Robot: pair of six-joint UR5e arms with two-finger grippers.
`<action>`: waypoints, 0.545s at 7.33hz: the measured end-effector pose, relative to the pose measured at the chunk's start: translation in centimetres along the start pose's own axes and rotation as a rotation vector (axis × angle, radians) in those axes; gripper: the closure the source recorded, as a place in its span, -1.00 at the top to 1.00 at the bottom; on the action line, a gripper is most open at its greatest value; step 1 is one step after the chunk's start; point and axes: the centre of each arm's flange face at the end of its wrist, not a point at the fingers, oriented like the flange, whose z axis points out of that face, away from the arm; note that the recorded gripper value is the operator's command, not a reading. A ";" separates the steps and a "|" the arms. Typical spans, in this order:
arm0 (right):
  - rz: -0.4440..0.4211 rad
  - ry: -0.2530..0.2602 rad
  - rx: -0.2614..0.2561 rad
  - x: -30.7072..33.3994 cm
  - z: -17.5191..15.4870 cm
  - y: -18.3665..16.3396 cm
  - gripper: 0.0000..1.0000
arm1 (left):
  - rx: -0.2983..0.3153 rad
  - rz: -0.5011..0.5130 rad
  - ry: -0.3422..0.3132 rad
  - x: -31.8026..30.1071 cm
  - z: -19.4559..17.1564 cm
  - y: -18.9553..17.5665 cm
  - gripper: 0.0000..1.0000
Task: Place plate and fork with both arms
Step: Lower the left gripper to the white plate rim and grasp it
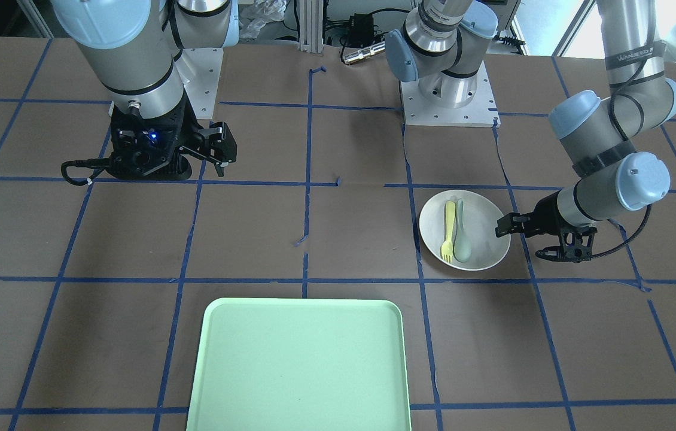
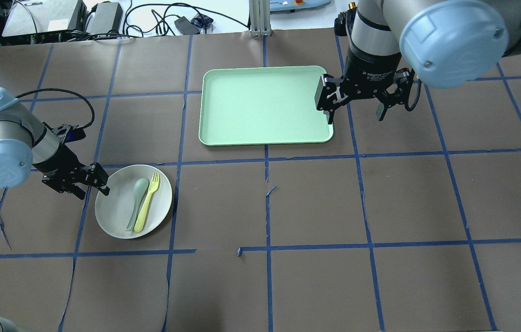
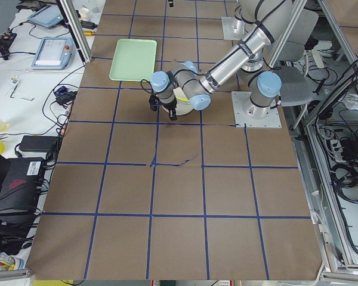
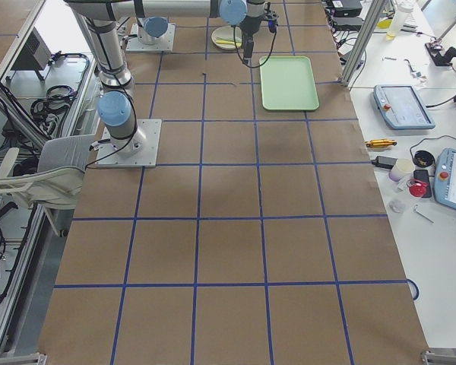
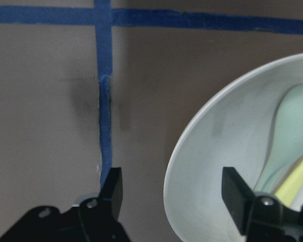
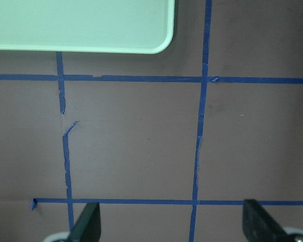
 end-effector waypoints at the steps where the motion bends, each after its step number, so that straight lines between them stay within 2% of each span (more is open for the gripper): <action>1: 0.000 0.000 -0.001 0.0 0.1 0.0 1.00 | -0.015 0.001 0.007 0.0 0.8 0.0 -0.93; 2: 0.001 0.000 -0.003 0.0 0.2 0.0 1.00 | -0.023 0.003 0.010 0.0 1.2 0.0 -1.00; 4: 0.001 -0.001 -0.006 0.0 0.3 0.0 1.00 | -0.028 0.012 0.012 0.0 1.4 0.0 -1.00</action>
